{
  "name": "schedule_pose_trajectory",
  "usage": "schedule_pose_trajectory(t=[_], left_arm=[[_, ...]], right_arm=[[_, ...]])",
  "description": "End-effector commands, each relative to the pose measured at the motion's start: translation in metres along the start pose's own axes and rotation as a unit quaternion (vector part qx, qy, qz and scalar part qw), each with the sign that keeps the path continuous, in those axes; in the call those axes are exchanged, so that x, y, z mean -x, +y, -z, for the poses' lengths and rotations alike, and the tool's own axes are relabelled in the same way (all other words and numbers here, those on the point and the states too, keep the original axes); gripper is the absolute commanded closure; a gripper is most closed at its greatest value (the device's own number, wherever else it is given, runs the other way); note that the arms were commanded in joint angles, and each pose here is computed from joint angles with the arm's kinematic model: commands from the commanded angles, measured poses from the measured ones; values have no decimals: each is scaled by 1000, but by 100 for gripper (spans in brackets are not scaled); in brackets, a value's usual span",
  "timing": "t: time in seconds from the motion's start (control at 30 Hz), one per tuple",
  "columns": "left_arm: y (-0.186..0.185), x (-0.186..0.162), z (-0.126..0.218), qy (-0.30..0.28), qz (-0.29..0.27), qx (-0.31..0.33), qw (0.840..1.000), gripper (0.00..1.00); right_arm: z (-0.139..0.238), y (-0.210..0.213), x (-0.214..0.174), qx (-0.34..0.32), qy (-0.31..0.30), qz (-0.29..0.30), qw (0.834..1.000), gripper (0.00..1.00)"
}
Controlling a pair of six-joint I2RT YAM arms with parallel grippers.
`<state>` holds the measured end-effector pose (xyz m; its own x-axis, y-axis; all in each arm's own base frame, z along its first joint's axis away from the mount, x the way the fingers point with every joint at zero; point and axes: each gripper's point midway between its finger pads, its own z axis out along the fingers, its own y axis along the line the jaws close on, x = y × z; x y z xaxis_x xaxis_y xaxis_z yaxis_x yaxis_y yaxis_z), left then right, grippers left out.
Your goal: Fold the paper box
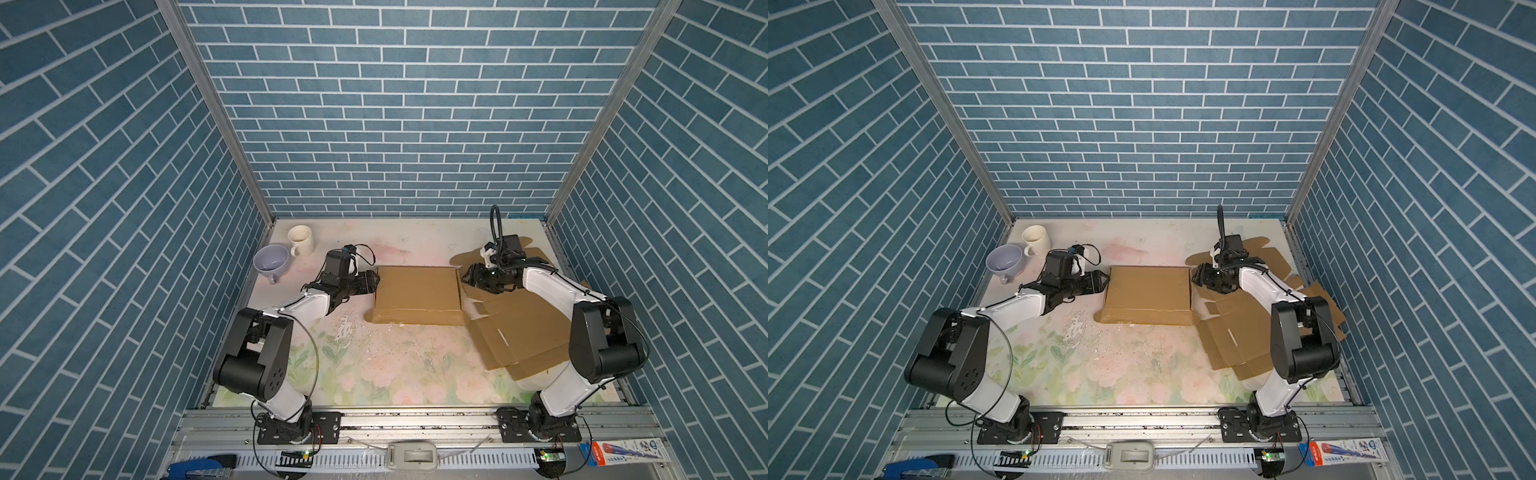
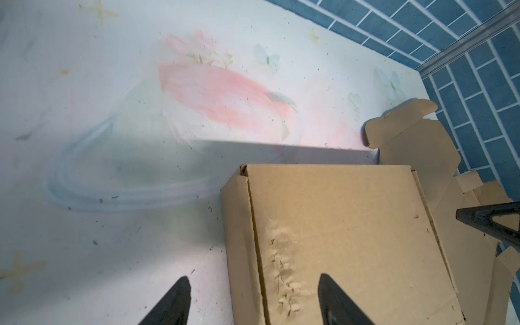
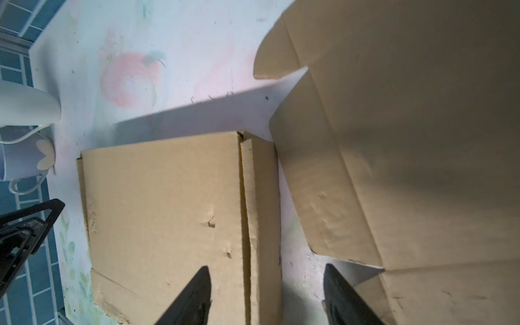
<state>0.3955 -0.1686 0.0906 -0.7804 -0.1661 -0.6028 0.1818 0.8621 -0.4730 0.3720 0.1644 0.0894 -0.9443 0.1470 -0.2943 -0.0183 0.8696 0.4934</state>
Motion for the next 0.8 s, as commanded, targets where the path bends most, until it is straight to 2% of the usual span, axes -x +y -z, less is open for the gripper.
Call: schedule_pose_trajectory(t=[0.0,0.2,0.43,0.5,0.6,0.77], left_arm=[[-2,-1,-10,10,24,-17,1000,28],[-2,-10,-22,12,44,-35,998,32],[2,-24,-27,24,56,-46,997,42],[3,-22,-21,18,60,-46,997,43],[11,-16,-9,9,70,-38,997,41],[28,-12,7,2,79,-19,997,31]], right_arm=[[-11,2,-9,-1,32,-31,999,37],[-28,22,-14,17,50,-16,998,44],[-41,37,-19,31,70,-9,997,73],[-40,41,-20,42,73,-9,996,74],[-36,50,-19,64,77,-5,995,69],[-20,46,-10,104,62,-32,992,35]])
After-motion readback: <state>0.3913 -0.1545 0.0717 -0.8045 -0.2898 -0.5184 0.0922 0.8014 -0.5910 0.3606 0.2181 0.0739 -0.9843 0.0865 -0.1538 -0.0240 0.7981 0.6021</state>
